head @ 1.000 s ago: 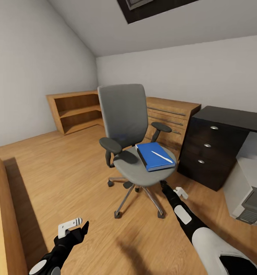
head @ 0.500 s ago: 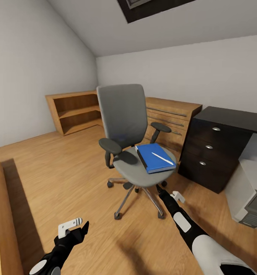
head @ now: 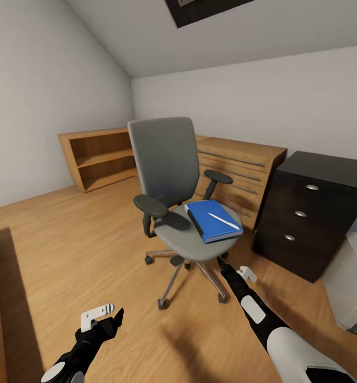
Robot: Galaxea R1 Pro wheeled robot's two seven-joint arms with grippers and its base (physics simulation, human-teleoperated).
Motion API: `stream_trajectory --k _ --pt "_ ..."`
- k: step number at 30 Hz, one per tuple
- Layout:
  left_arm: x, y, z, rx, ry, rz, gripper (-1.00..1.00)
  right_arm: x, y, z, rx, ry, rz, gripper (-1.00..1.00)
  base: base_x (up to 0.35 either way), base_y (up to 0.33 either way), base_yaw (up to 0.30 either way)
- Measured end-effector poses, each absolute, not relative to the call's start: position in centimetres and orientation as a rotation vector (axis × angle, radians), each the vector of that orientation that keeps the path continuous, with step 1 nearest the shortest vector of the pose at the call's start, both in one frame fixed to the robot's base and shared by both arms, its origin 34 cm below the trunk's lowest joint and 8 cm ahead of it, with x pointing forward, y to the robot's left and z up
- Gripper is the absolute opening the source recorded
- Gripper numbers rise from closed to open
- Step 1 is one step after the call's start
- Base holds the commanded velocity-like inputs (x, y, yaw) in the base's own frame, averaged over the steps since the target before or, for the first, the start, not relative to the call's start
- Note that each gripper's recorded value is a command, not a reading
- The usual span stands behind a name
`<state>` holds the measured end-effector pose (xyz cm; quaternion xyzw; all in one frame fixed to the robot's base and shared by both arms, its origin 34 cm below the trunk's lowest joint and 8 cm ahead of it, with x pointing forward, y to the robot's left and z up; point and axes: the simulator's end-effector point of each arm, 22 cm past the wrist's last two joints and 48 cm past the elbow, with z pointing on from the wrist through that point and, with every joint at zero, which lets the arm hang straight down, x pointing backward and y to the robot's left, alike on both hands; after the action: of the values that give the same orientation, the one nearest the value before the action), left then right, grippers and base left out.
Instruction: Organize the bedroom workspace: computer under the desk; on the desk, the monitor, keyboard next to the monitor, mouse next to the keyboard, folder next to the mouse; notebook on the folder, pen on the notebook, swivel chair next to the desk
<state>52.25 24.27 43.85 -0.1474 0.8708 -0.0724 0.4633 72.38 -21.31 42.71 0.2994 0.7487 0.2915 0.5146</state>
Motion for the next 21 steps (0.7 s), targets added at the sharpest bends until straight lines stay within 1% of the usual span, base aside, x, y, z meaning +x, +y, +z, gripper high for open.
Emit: stream_trajectory --k 4,10,17,21 --pt "52.25 24.26 43.82 -0.362 2.141 -0.178 1.0 72.4 -21.35 42.73 0.721 1.797 0.701 1.0 0.217 0.0 0.0" --pt "52.26 24.24 43.82 -0.362 2.141 -0.179 1.0 72.44 -21.33 42.77 0.719 1.797 0.702 1.0 0.034 0.0 0.0" --pt "52.26 24.24 43.81 -0.362 2.141 -0.179 1.0 72.43 -21.4 42.75 0.72 1.797 0.701 1.0 0.0 0.0 0.0" --pt "52.26 24.25 43.78 -0.362 2.142 -0.179 1.0 72.41 -21.41 42.65 0.722 1.799 0.701 1.0 -0.227 0.0 0.0"
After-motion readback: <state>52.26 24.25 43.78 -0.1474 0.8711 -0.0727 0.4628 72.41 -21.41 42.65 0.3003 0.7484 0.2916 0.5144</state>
